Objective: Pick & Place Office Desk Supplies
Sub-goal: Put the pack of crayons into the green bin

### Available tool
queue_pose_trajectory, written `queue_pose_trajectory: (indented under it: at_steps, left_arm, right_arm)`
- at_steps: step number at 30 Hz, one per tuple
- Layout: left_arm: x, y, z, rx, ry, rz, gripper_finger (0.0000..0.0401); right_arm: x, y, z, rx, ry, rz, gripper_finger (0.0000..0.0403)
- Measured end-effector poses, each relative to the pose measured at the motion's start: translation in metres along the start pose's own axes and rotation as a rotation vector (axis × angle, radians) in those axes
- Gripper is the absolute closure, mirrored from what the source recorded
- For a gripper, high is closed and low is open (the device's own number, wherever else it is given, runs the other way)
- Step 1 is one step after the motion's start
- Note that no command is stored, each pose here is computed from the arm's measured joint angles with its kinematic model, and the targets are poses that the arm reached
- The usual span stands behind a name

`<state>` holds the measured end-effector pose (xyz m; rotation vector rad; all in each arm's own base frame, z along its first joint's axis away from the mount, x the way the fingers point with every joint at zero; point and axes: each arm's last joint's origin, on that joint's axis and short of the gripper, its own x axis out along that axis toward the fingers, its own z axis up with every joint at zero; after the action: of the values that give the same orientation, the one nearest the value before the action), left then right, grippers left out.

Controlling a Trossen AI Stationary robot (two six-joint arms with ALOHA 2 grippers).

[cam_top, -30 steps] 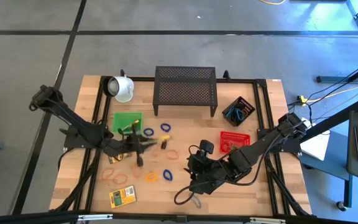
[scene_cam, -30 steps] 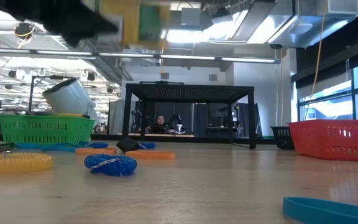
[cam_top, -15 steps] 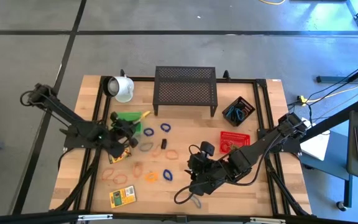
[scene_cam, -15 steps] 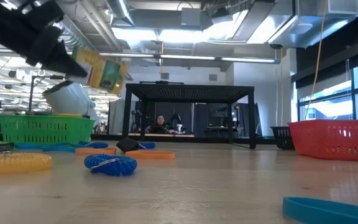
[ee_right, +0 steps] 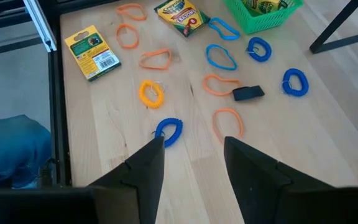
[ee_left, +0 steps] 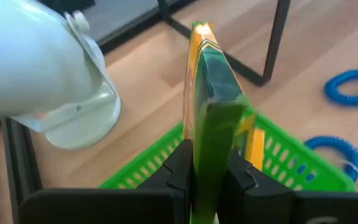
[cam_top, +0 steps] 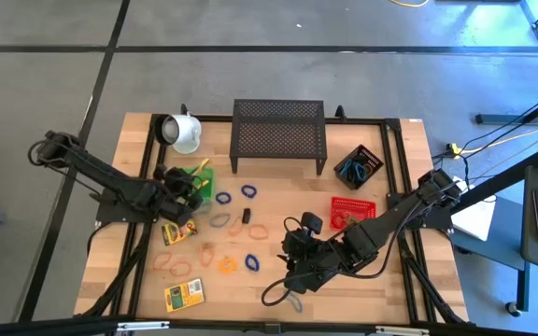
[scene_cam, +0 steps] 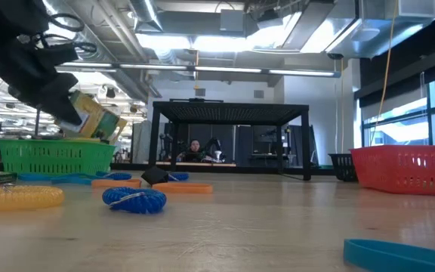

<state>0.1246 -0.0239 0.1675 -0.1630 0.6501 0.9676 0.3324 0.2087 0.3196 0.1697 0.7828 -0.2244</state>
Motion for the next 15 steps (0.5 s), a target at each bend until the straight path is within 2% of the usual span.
queue_pose_trajectory:
  at_steps: [5, 15]
  left_arm:
    - [0.0013, -0.0003, -0.0023, 0.034, 0.114, -0.038, 0.0368]
    - [0.0015, -0.0004, -0.0020, 0.046, 0.102, -0.033, 0.0368]
  right_arm:
    - [0.0000, -0.0001, 0.0000, 0.000, -0.002, -0.003, 0.0235]
    - [0.0000, -0.0001, 0.0001, 0.000, -0.002, -0.002, 0.0235]
